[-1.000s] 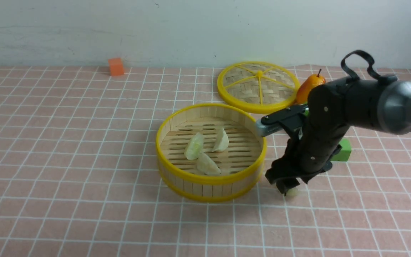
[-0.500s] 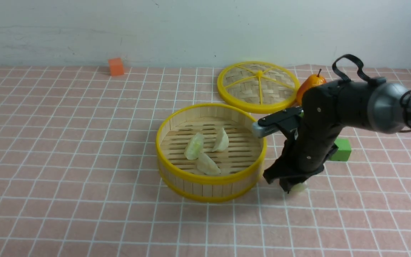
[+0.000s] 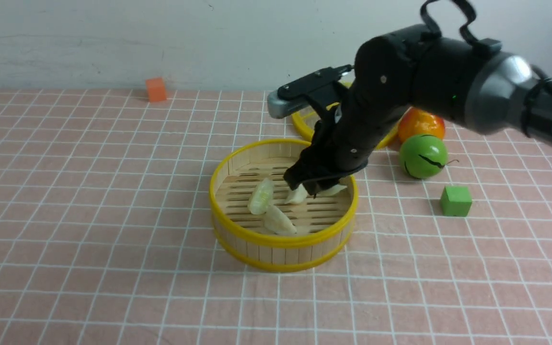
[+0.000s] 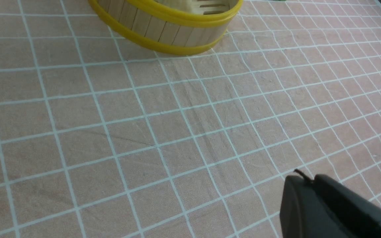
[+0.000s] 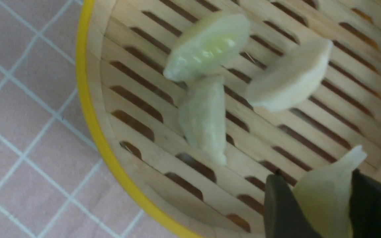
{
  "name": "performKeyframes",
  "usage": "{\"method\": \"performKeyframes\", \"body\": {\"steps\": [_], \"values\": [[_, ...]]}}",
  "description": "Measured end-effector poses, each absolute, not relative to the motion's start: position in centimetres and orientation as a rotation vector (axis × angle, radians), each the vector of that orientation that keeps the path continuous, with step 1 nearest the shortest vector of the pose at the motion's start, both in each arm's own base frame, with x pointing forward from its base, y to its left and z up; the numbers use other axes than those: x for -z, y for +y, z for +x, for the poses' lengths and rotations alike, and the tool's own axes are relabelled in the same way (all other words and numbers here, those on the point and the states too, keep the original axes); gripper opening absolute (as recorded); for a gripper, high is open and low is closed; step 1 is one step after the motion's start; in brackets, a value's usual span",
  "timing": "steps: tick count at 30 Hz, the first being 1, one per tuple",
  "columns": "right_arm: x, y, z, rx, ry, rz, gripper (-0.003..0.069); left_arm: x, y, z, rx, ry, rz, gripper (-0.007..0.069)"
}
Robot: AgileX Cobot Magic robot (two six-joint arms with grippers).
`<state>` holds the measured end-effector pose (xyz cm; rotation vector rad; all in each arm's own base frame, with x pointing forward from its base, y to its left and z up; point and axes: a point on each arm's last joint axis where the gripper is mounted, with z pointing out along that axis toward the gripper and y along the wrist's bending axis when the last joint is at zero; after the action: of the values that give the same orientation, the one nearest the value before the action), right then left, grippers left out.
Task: Put the dumplings into the steamer on the table with the pink tablecloth.
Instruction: 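Place the dumpling in the bamboo steamer basket with the right gripper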
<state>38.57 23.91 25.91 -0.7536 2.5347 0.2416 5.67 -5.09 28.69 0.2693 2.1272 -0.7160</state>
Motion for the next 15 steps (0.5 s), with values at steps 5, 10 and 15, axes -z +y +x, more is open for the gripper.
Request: {"method": "performKeyframes", "body": {"steps": [5, 10, 15], "values": [[-22.1, 24.8, 39.9, -0.233, 2.555, -0.758, 0.0270, -28.6, -5.1, 5.6, 0.715, 2.134, 0.272, 0.0036], [-20.6, 24.9, 40.2, -0.207, 2.571, -0.773, 0.0382, -28.4, -5.1, 5.5, 0.713, 2.165, 0.284, 0.0038], [-22.5, 24.7, 40.0, -0.189, 2.577, -0.787, 0.0468, -28.3, -5.1, 5.4, 0.712, 2.174, 0.287, 0.0040]]}}
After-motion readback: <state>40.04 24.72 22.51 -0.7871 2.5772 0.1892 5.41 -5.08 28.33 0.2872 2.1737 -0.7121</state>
